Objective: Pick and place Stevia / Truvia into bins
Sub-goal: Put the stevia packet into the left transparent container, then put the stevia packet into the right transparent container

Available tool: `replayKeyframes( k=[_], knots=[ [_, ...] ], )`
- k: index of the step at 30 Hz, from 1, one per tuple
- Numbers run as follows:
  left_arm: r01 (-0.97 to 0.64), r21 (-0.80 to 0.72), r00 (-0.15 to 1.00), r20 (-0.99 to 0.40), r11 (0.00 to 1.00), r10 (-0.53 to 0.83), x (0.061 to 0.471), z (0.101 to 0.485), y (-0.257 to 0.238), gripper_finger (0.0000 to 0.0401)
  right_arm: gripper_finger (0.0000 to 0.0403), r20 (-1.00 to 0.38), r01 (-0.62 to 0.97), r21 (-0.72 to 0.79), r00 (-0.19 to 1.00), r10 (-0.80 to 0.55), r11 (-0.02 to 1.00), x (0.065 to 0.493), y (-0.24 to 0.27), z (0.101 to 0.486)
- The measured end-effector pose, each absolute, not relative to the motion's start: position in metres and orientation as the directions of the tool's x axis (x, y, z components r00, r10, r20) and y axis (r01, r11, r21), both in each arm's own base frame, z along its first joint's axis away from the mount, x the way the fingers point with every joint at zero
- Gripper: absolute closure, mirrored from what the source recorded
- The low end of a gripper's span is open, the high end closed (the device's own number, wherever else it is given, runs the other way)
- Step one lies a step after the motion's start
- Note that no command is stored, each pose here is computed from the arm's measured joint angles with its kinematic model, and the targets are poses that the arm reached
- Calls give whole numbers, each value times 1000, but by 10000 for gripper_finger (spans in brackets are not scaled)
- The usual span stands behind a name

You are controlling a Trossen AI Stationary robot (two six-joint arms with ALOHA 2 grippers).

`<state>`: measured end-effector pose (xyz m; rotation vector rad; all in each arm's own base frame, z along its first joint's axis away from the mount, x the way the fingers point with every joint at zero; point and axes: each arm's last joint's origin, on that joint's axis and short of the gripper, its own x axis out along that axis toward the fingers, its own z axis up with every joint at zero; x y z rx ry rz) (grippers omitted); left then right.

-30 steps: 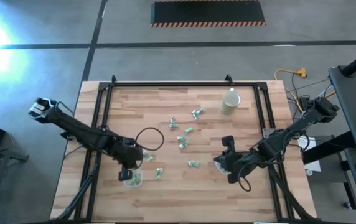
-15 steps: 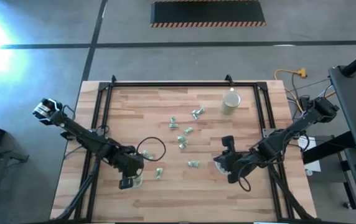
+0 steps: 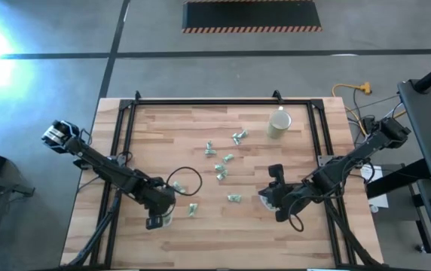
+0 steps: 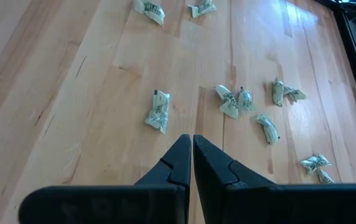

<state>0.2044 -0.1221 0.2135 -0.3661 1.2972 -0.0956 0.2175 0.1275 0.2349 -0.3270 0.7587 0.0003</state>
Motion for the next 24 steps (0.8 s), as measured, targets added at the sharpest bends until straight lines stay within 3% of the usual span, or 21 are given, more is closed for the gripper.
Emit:
replayKeyframes(
  k=[6,12,18,24],
  knots=[
    [-136,-316,269,-924,939,-272,204,213,-122,303,394,-675,-118,-291,729,-117,949,218,128,235],
    [-149,-265,234,-946,953,-226,195,218,-115,290,394,-628,-119,-304,771,-105,945,225,126,238],
    [-113,-47,360,-933,992,-3,188,229,-102,290,394,-593,-116,-332,797,-112,936,231,120,236],
    [-210,276,532,-773,938,346,189,239,-90,290,394,-575,-18,-323,797,-182,946,241,96,228]
  ],
)
